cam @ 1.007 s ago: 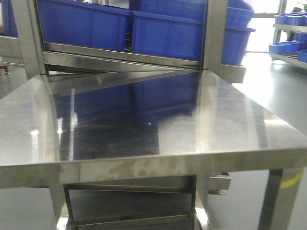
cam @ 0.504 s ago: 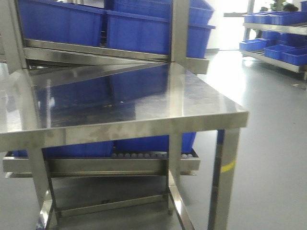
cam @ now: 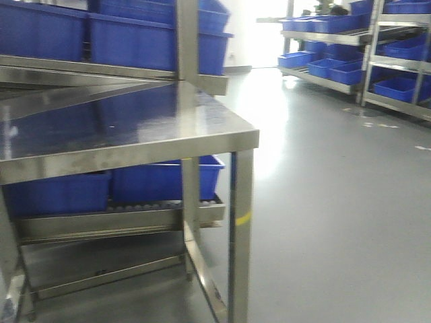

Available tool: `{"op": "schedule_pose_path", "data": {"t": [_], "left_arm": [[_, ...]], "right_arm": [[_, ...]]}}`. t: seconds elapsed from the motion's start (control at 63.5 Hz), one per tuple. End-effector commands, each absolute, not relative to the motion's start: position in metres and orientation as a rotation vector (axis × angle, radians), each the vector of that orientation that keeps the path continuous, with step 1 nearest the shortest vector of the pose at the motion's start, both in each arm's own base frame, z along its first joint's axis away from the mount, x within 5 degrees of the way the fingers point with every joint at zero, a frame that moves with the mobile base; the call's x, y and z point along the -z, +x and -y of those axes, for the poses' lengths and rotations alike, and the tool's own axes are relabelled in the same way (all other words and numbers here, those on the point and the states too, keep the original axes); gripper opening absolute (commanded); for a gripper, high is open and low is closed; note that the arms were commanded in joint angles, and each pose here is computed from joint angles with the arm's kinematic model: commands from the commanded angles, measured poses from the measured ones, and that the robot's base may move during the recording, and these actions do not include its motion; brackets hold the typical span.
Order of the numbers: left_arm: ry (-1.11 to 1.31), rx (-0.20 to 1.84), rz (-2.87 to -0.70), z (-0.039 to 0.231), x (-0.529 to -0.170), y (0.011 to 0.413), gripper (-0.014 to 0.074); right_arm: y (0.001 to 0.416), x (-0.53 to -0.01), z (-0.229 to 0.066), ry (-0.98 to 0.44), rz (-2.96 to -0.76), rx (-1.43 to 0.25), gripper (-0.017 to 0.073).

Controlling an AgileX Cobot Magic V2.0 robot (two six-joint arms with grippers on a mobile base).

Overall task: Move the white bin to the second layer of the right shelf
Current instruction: 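Back away from the table and turn, holding the bin in the right gripper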

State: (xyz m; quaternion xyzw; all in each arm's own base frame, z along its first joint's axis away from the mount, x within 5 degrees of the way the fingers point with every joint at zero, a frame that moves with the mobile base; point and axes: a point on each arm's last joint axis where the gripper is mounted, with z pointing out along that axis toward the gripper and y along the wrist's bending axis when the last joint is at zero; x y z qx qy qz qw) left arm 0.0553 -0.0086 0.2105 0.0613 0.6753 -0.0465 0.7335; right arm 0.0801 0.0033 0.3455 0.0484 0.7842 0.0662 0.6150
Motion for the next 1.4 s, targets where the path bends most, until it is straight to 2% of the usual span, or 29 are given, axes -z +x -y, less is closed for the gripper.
{"op": "schedule_pose_path", "data": {"t": [0.0,1.385], "left_arm": [[0.114,0.109,-1.42,0.0079,-0.2078,0.055,0.0085],[0.114,0.109,-1.42,0.0079,-0.2078,0.055,0.0085]], "right_arm": [[0.0822,-0.3635,-0.0033,0.099,-1.683,-0.155,0.0057],[0.0822,-0.3635,-0.0033,0.099,-1.683,-0.155,0.0057]]}}
